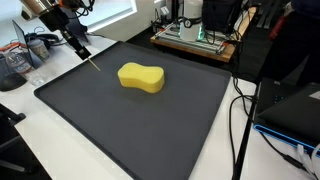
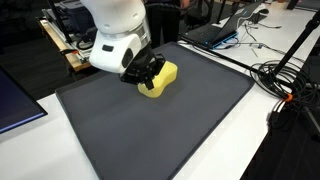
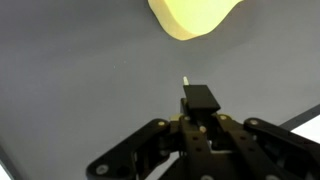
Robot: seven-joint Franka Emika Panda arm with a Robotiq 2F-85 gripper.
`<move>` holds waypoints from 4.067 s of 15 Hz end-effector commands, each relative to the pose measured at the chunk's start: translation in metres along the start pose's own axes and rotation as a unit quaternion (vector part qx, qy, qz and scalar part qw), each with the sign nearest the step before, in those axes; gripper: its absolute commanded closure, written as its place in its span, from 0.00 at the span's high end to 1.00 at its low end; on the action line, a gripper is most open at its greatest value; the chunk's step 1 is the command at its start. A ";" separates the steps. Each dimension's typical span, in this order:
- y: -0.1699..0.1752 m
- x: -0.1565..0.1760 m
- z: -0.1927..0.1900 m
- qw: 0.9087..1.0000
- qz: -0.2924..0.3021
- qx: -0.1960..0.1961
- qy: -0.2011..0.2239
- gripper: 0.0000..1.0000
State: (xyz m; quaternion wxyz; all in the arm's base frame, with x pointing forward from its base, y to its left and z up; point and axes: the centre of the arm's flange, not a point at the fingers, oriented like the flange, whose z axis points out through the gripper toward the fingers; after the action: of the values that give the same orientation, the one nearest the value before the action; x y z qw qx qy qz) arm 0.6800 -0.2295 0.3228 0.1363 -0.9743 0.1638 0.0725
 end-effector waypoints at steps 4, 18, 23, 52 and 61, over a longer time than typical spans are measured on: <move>0.022 -0.098 0.016 0.998 -0.020 0.053 0.038 0.03; 0.063 -0.237 0.030 0.983 -0.009 0.094 0.157 0.03; 0.035 -0.297 0.030 0.969 -0.031 0.052 0.238 0.03; -0.314 -0.435 0.078 0.856 -0.338 -0.325 0.217 0.03; -0.364 -0.371 0.059 0.891 -0.304 -0.303 0.146 0.03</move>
State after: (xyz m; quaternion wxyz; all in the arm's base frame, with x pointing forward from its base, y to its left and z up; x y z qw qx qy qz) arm 0.4044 0.2231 0.4172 -0.1998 -0.9593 -0.1710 -0.1028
